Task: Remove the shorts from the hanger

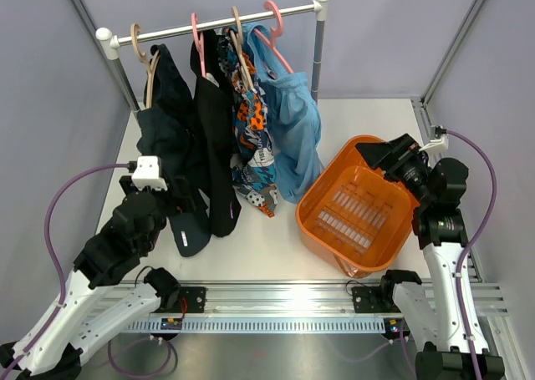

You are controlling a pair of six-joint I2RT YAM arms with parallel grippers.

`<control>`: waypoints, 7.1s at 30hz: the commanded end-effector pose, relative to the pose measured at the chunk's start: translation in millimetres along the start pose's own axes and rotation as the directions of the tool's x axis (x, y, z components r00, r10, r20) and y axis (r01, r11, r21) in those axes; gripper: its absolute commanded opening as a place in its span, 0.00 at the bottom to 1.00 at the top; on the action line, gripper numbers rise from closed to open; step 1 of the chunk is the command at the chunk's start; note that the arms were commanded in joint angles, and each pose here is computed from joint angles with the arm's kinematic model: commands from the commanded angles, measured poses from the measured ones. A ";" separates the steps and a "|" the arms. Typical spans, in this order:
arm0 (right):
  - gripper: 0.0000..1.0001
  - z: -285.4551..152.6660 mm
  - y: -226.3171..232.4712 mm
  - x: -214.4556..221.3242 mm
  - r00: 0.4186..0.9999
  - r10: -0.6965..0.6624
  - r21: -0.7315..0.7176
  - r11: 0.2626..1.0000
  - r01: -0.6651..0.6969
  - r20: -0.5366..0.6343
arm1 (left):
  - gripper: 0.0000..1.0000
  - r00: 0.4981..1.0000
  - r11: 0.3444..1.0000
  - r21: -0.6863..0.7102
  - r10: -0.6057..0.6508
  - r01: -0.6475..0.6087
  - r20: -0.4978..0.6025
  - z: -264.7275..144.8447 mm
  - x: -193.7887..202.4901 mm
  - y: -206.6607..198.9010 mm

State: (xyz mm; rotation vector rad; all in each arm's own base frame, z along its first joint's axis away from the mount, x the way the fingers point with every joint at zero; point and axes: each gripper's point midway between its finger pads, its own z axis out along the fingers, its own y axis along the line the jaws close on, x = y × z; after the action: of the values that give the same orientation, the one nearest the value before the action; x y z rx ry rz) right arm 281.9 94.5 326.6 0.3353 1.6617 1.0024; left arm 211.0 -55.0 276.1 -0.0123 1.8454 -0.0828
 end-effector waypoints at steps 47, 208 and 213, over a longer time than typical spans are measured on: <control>0.99 -14.1 10.2 -2.0 0.999 -0.040 0.030 0.999 0.041 -0.025 | 0.81 0.984 0.986 -0.165 0.000 0.030 0.181 27.7 -254.3 -20.8; 0.89 46.2 104.5 54.4 0.929 -0.284 0.007 0.956 0.294 -0.239 | 0.00 0.960 0.568 0.808 0.281 -0.157 -0.011 -43.6 -115.1 -231.7; 0.71 51.0 98.8 53.4 0.929 -0.285 0.037 0.953 0.302 -0.235 | 0.00 0.960 0.569 0.806 0.280 -0.163 -0.004 -44.1 -116.9 -230.3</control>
State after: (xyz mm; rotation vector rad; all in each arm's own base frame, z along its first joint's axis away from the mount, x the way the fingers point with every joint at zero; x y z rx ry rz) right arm 272.9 214.4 354.5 -0.0201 1.9364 0.8095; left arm 190.8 -268.9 384.8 0.9024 1.9036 -0.7208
